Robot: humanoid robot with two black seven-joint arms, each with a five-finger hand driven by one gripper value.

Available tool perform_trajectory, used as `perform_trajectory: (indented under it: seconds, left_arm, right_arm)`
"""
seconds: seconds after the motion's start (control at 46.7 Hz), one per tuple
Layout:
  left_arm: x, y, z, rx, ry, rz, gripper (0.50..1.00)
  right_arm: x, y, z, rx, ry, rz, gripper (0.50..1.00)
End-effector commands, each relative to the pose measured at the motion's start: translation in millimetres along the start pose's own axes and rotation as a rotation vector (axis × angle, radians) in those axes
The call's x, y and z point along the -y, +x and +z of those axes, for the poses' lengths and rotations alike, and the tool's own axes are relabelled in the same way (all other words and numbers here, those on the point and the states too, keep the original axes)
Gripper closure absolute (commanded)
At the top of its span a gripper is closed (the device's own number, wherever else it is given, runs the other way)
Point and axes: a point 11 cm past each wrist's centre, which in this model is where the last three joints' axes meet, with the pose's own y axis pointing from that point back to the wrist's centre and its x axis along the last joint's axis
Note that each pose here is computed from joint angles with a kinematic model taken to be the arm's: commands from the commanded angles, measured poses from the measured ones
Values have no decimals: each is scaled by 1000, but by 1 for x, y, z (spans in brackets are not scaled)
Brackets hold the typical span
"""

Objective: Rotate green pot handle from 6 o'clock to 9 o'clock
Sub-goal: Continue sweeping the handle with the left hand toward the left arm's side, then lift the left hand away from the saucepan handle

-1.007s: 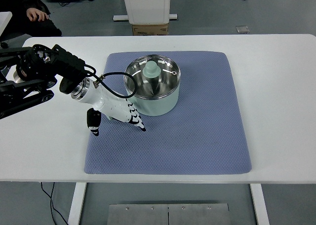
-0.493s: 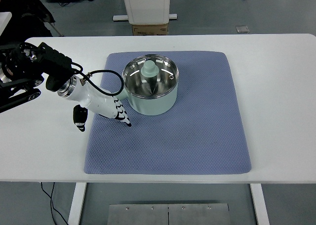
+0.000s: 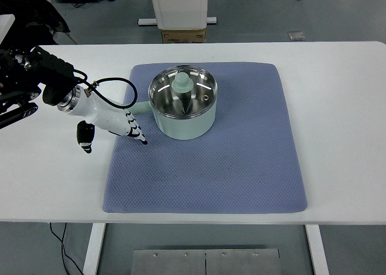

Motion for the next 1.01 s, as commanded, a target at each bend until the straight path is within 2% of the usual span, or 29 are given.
perform_trajectory:
  seconds: [0.0, 0.428, 0.728, 0.835, 0.985]
  left_arm:
    - [-1, -3, -5, -9, 13, 1, 500]
    - [-5, -6, -18, -11, 52, 26, 500]
    - [-3, 0, -12, -8, 29, 45, 500]
    - [-8, 5, -12, -27, 26, 67, 500]
    - [-28, 14, -21, -57, 51, 112, 500]
  right_arm:
    - [0, 0, 0, 0, 0, 0, 500]
    - [0, 0, 0, 0, 0, 0, 500]
    - [0, 0, 0, 0, 0, 0, 500]
    - [0, 0, 0, 0, 0, 0, 500]
    - [0, 0, 0, 0, 0, 0, 500]
